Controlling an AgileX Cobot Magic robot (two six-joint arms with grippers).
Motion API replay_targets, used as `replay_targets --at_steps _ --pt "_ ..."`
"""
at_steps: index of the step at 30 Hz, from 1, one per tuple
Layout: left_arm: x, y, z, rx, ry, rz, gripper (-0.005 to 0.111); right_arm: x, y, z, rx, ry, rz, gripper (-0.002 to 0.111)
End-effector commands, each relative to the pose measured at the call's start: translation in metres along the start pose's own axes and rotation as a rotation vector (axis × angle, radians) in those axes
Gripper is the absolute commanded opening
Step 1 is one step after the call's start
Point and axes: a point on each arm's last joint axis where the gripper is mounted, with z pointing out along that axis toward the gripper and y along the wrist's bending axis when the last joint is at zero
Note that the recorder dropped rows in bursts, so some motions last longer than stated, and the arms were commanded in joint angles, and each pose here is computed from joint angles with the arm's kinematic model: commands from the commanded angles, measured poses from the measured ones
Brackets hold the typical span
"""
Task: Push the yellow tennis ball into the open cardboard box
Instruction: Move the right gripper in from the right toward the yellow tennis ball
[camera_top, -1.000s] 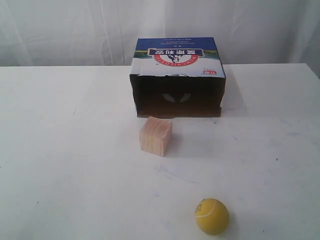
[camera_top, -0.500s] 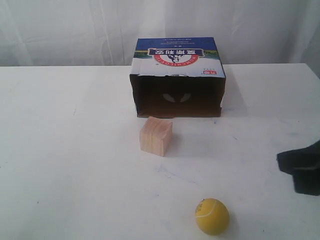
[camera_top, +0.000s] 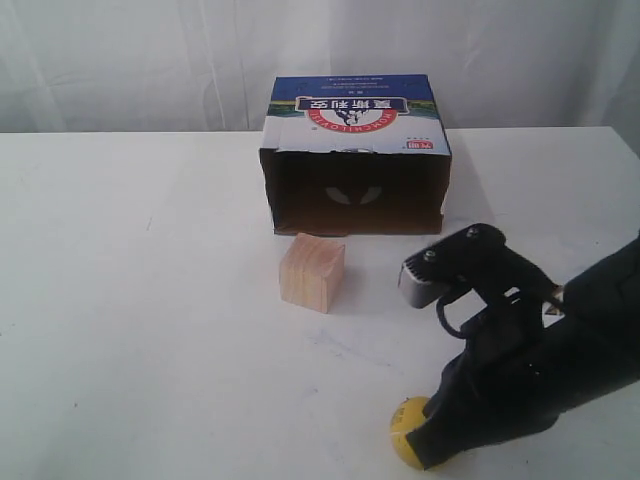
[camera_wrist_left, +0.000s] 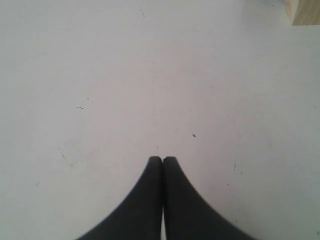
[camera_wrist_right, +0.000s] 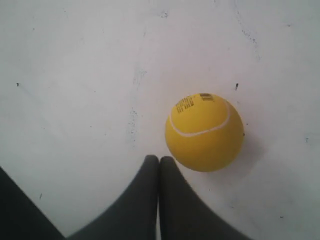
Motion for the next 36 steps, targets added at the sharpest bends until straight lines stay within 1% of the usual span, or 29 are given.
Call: replay_targets --at_steps 1,4,8,10,12,15,19,22,25,29,33,36 --pt "0.003 0.000 0.000 0.004 0.015 0.006 0.000 -0.006 -0.005 0.019 0.025 0.030 -0.025 0.000" --pt "0.003 0.000 0.000 0.004 0.015 0.006 0.000 -0.007 -0.012 0.034 0.058 0.072 -0.046 0.000" --pt "0.003 0.000 0.000 0.004 0.015 0.006 0.000 -0.010 -0.019 0.052 0.079 0.086 -0.040 0.000" --pt "0.003 0.000 0.000 0.004 0.015 0.006 0.000 -0.012 -0.023 0.056 0.109 0.071 -0.033 0.000" --pt "0.003 0.000 0.000 0.004 0.015 0.006 0.000 -0.016 -0.025 0.056 0.140 0.040 -0.057 0.000" --pt "0.003 0.000 0.000 0.004 0.015 0.006 0.000 -0.024 -0.030 0.051 0.183 0.018 -0.074 0.000" --pt "0.003 0.000 0.000 0.004 0.015 0.006 0.000 -0.048 -0.037 0.035 0.242 -0.054 -0.072 0.000" --pt "0.003 0.000 0.000 0.004 0.015 0.006 0.000 -0.065 -0.036 0.018 0.272 -0.096 -0.112 0.000" --pt "0.003 0.000 0.000 0.004 0.015 0.006 0.000 -0.075 -0.032 0.000 0.272 -0.093 -0.107 0.000" --pt "0.003 0.000 0.000 0.004 0.015 0.006 0.000 -0.071 -0.029 -0.009 0.265 -0.041 -0.061 0.000" --pt "0.003 0.000 0.000 0.004 0.015 0.006 0.000 -0.054 -0.030 -0.001 0.253 0.065 -0.038 0.000" --pt "0.003 0.000 0.000 0.004 0.015 0.006 0.000 -0.043 -0.031 0.006 0.248 0.108 -0.031 0.000"
